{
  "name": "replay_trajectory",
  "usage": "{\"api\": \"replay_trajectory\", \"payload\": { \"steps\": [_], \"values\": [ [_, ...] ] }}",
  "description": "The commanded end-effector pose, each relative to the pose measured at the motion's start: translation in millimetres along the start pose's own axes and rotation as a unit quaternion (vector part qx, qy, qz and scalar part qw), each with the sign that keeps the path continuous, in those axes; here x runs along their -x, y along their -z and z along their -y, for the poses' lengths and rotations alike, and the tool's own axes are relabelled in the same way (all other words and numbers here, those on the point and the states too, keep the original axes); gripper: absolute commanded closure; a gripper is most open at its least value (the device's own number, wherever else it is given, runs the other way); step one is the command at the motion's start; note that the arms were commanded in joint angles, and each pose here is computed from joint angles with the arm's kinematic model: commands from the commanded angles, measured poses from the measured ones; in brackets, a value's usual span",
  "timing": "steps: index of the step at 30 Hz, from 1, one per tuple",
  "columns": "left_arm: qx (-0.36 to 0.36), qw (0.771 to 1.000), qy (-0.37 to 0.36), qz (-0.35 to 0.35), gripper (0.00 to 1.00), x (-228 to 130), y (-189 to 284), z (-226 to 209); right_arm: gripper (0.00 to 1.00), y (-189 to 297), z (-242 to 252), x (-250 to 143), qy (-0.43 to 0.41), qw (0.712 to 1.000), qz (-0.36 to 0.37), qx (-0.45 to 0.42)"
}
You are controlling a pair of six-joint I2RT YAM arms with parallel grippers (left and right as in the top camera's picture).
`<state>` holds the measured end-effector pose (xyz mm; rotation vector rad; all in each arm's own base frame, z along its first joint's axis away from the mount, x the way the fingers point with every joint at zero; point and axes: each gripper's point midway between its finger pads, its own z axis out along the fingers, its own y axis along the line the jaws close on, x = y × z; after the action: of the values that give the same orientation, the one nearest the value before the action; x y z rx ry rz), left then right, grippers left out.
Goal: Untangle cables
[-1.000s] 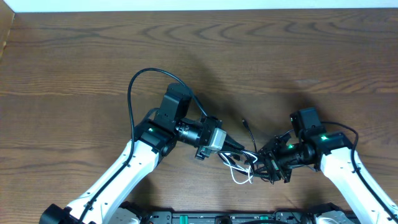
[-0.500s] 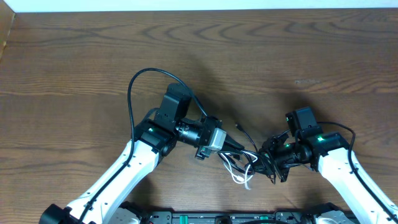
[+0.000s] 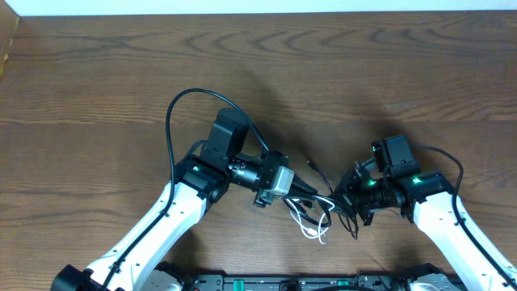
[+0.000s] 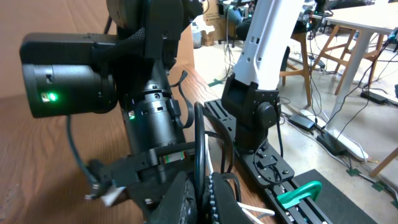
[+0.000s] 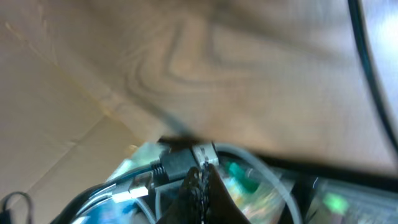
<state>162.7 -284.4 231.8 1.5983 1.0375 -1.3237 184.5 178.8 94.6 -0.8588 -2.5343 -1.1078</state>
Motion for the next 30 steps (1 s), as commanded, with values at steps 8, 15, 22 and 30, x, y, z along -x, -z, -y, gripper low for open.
{"api": "replay_trajectory", "payload": {
  "steps": [8, 15, 22, 30],
  "values": [
    [0.254, 0.911, 0.307, -0.106, 0.93, -57, 27, -69, 0.83, 24, -8, 34, 0.265, 0.961, 0.064, 0.035],
    [0.307, 0.852, 0.414, -0.091, 0.93, -69, 36, -77, 0.59, 30, -21, 15, 0.352, 0.931, 0.028, 0.097],
    [0.36, 0.794, 0.479, -0.109, 0.93, -91, 49, -76, 0.59, 36, -34, -6, 0.435, 0.886, -0.002, 0.159],
    [0.401, 0.75, 0.503, -0.156, 0.93, -117, 64, -66, 0.59, 39, 2, 53, 0.358, 0.928, 0.1, 0.019]
  ]
}}
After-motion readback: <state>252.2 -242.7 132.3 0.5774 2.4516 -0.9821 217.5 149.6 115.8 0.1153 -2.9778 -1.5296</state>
